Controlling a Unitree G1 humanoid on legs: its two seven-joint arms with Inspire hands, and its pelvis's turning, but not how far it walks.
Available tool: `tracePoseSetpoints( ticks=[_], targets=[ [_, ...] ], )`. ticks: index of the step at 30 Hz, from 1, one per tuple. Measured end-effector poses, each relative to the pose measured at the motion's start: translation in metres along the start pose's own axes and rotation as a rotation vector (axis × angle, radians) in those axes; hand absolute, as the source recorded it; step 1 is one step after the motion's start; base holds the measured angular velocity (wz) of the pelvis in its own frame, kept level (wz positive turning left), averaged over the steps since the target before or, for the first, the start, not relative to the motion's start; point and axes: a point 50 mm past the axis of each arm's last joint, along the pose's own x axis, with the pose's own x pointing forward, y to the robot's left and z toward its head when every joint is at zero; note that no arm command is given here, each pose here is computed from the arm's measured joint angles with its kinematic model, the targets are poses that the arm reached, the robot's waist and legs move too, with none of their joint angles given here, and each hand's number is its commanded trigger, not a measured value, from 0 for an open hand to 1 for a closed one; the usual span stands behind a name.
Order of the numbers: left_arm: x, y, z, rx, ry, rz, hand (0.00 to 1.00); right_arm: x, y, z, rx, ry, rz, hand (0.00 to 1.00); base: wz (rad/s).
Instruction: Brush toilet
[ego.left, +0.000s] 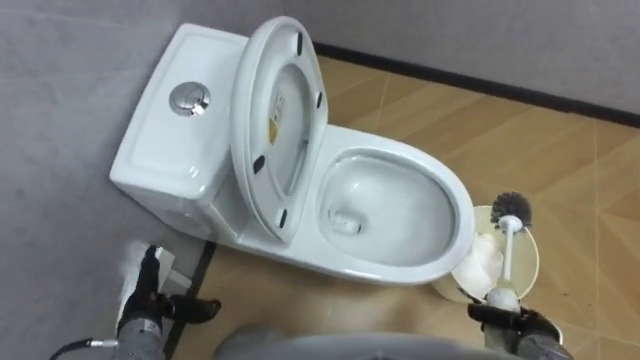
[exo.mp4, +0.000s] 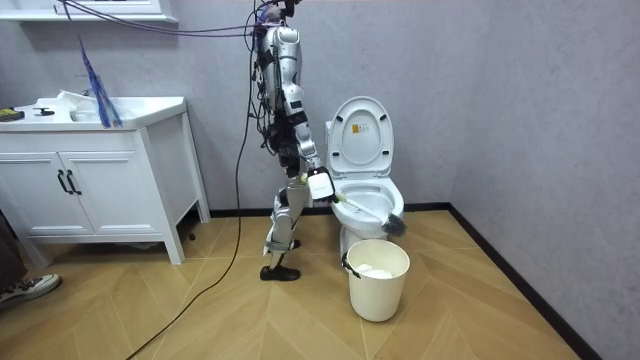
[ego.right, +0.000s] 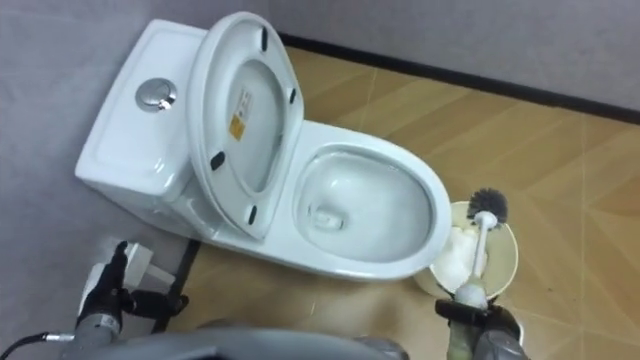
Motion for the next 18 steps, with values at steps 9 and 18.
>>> tracePoseSetpoints(
  ticks=[9, 18],
  targets=[
    [-0.021, 0.040, 0.060, 0.045, -0.345, 0.258, 0.00, 0.000, 0.000, 0.020, 0.005, -0.126, -0.017, 1.00, 0.23],
    [-0.061, 0.056, 0.151, 0.241, -0.876, 0.467, 0.00, -0.005, 0.012, 0.056, -0.188, -0.339, 0.007, 1.00, 0.10]
  ],
)
